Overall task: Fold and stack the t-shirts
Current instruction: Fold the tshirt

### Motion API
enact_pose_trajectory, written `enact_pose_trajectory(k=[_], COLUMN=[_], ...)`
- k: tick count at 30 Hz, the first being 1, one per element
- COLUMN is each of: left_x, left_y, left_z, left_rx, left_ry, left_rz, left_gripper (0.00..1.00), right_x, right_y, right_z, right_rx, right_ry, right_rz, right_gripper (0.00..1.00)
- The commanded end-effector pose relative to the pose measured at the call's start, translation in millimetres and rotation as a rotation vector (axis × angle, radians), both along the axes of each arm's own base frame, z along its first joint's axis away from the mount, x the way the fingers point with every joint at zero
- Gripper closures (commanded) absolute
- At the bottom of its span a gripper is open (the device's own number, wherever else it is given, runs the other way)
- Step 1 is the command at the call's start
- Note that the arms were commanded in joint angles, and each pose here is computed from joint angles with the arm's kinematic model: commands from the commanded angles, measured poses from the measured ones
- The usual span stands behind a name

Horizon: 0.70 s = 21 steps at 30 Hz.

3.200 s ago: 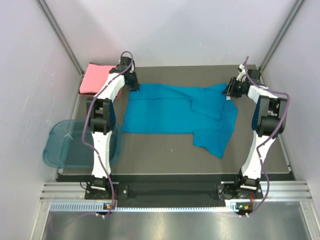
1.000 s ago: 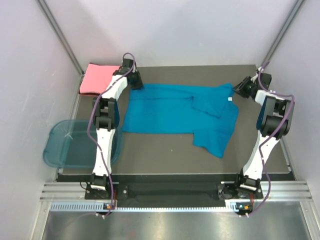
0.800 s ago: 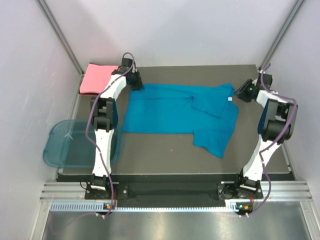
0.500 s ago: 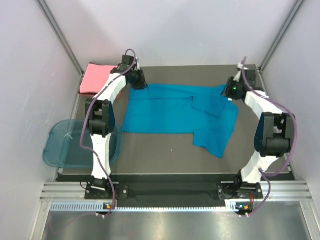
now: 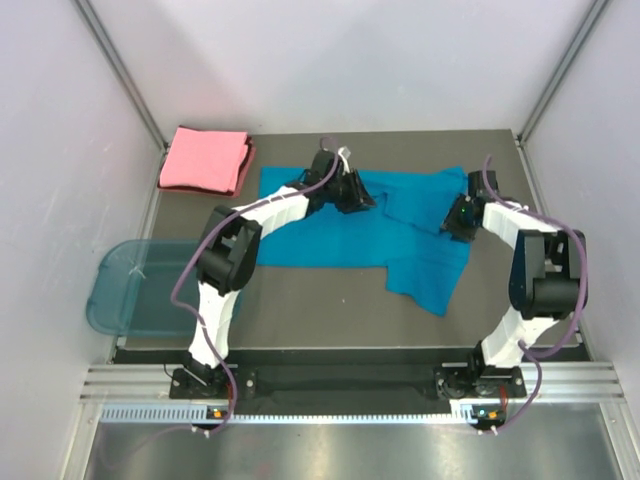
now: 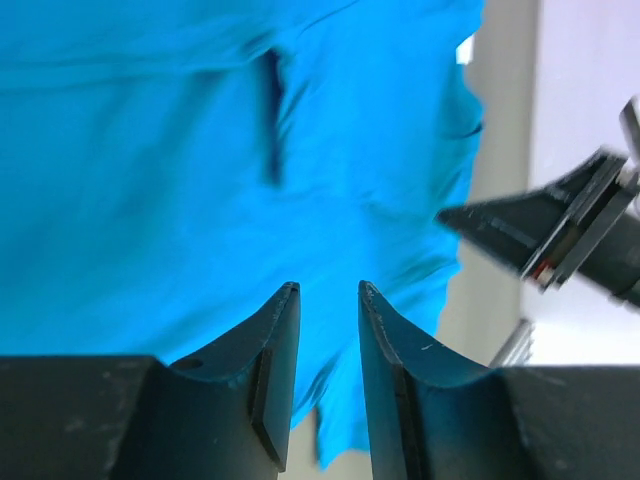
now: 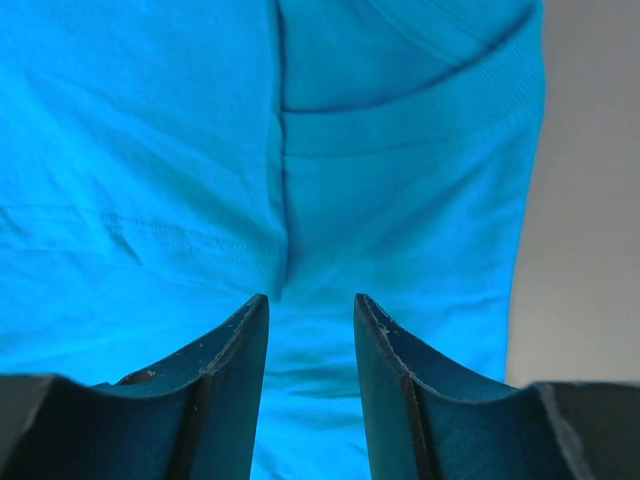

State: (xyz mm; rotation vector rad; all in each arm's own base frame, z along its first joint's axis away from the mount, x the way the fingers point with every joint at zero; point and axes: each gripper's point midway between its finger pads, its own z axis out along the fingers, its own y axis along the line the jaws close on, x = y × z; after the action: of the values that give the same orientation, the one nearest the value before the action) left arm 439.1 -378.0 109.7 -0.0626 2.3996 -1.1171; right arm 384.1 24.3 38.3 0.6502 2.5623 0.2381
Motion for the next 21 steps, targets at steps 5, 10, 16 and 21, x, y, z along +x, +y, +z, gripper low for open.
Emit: enact_pose_trajectory(k=[5, 10, 16, 21], left_x=[32, 33, 34, 37], left_y=[-40, -46, -57, -59], left_z=[7, -11, -14, -21], left_rx=[-0.172, -0.177, -0.207, -0.192], left_ry=[-0.076, -0.068, -0.083, -0.075], left_rz=[0.038, 0.027, -0.014, -0.008], left_gripper=[0.62, 0.61, 0.59, 0.59], right_x=[9, 10, 16, 18], right_y=[1, 1, 6, 5], right_z=[23, 12, 8, 7], right_rx=[0.064, 0.065, 0.099, 0.093], right_ry=[-0.113, -0.099, -0.117, -0.123], right_rz=[-0.156, -0.172, -0.176, -0.184], right_gripper=[0.6, 0.6, 0.62, 0.64])
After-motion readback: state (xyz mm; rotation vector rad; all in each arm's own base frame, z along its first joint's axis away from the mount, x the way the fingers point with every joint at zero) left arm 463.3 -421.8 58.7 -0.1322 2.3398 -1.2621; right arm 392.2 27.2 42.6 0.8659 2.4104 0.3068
